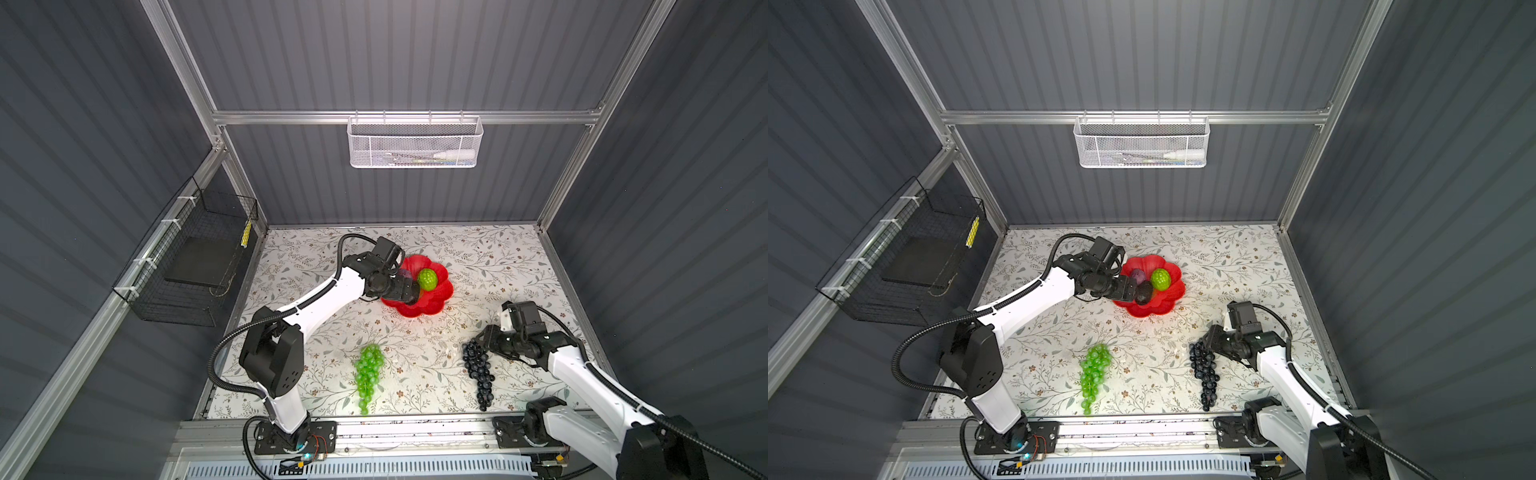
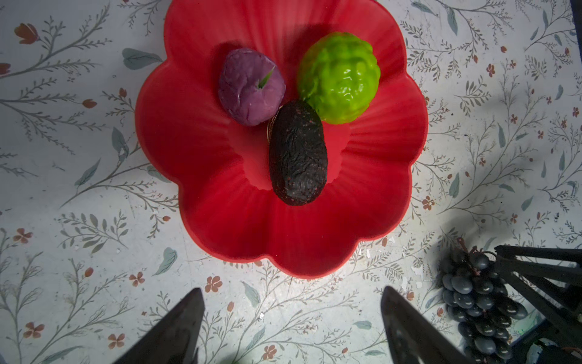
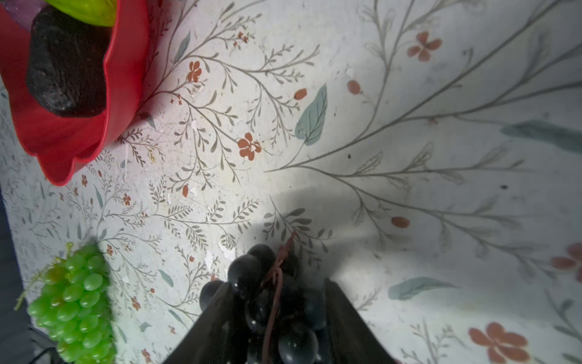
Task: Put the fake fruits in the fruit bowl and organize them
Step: 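Lower right gripper onto black grapes and grasp their stem while left gripper hovers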
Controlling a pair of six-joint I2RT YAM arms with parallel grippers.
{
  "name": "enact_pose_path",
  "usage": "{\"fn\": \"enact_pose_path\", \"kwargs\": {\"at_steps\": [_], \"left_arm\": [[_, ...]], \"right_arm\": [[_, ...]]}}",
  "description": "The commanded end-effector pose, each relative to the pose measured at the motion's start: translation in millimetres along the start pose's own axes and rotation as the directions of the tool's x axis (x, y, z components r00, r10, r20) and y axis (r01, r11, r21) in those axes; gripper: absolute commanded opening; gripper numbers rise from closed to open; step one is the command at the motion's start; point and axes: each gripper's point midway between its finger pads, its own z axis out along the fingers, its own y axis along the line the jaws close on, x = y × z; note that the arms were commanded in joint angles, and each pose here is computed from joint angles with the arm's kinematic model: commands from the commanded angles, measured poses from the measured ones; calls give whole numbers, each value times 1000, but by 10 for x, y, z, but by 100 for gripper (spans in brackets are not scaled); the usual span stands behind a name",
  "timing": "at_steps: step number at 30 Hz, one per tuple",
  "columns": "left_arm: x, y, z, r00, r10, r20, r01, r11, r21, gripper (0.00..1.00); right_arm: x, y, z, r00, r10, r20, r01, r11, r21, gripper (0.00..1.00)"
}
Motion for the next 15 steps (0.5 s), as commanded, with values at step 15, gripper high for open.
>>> {"fn": "enact_pose_path", "kwargs": {"at_steps": [15], "left_arm": [[-9,53,-59,999,-36,30,36,999,-10,88]], "right_arm": [[-126,97,54,999,-15,31,17,999,-45,4]]}}
